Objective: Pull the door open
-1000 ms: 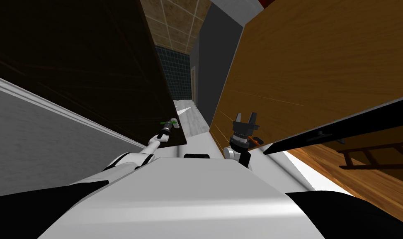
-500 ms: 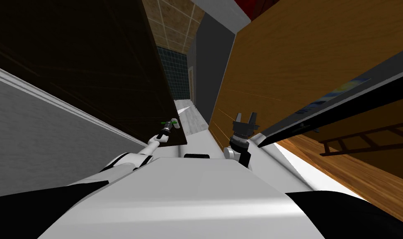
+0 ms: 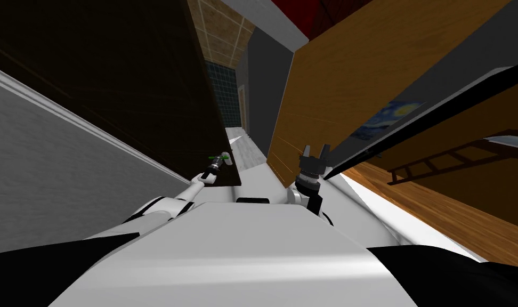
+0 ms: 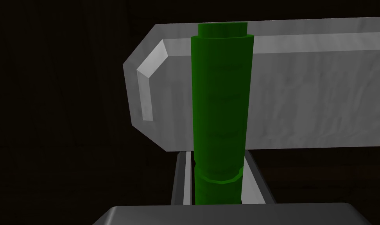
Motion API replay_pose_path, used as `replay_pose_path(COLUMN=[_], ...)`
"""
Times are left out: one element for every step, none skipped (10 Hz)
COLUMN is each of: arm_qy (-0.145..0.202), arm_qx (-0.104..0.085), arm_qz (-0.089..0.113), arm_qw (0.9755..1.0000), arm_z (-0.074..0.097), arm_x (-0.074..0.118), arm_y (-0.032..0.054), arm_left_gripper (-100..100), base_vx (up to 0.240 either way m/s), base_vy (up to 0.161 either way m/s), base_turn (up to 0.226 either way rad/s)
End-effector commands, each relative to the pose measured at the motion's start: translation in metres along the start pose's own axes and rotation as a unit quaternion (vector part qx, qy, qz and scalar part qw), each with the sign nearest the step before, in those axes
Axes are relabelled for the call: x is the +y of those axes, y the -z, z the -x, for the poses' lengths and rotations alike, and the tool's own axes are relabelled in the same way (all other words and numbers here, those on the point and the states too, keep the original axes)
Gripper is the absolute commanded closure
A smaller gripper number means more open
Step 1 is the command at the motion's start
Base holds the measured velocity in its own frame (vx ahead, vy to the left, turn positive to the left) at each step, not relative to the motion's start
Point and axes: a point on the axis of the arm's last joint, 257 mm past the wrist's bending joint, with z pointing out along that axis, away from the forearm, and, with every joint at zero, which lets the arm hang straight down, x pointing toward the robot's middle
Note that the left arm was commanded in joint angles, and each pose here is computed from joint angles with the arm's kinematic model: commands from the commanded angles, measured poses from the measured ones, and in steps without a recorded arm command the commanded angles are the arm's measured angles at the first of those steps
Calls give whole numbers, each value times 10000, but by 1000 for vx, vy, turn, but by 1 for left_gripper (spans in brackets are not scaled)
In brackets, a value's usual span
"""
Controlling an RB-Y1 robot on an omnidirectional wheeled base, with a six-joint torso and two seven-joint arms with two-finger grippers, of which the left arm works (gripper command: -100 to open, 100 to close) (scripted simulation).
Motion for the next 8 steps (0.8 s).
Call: replay_pose_path(arm_qy=[0,1,-3,-5,-7,-7,-6,-4], arm_qx=[0,110,175,251,332,414,494,566], arm_qz=[0,28,20,13,7,4,4,5], arm_qw=[10000,9999,9998,9997,9994,9991,9988,9984], arm_z=[0,-47,-68,-93,-119,-147,-174,-199], arm_x=[0,34,29,23,19,16,15,15], arm_y=[0,39,52,67,85,105,124,143], arm_left_gripper=[100,100,100,100,100,100,100,100], base_vx=[-108,-141,-216,-235,-231,-204,-212,-232], base_vy=[20,53,121,95,109,98,89,116], base_turn=[-27,-74,-114,-120,-90,-100,-92,-87])
